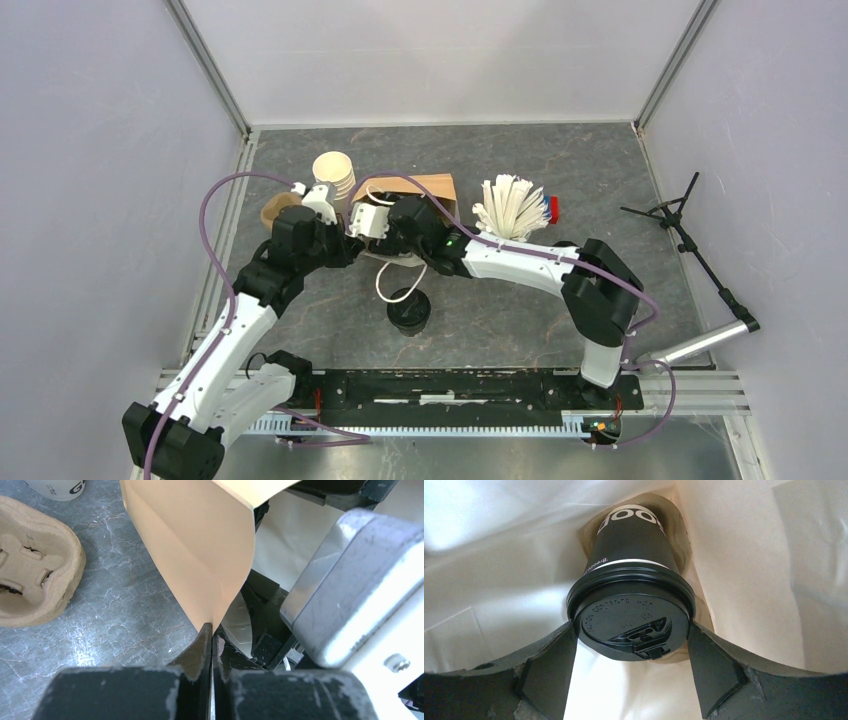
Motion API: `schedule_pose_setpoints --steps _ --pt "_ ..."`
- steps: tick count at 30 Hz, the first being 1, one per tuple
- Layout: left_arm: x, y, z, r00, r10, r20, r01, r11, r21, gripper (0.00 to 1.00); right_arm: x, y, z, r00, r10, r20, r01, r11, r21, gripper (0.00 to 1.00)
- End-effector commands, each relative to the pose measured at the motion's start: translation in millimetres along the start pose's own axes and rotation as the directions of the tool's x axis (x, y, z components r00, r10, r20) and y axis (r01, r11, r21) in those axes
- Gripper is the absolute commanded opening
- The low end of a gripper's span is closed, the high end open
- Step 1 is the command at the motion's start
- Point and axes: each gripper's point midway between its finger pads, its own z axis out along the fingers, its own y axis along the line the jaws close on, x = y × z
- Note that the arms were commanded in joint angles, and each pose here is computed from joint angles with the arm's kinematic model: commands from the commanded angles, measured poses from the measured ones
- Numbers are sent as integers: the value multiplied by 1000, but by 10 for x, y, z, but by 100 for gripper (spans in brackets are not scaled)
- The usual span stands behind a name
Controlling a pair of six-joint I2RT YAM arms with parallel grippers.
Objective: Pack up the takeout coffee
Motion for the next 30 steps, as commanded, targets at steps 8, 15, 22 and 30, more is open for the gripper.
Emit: schedule_pose_setpoints --steps 8,15,22,30 --pt "-171 -180 -77 997 25 77 -32 996 86 2 167 -225 -15 991 74 -112 -58 989 136 77" --pt "-148 -156 -86 996 25 80 -32 996 78 2 62 -292 -183 998 -39 -55 44 995 93 78" --pt "-189 -148 -150 992 48 113 -57 996 73 2 251 -232 -216 967 -230 -109 233 972 19 79" --pt "-218 -183 -164 991 51 122 -62 994 88 2 266 -296 -195 949 -289 -127 292 957 2 79"
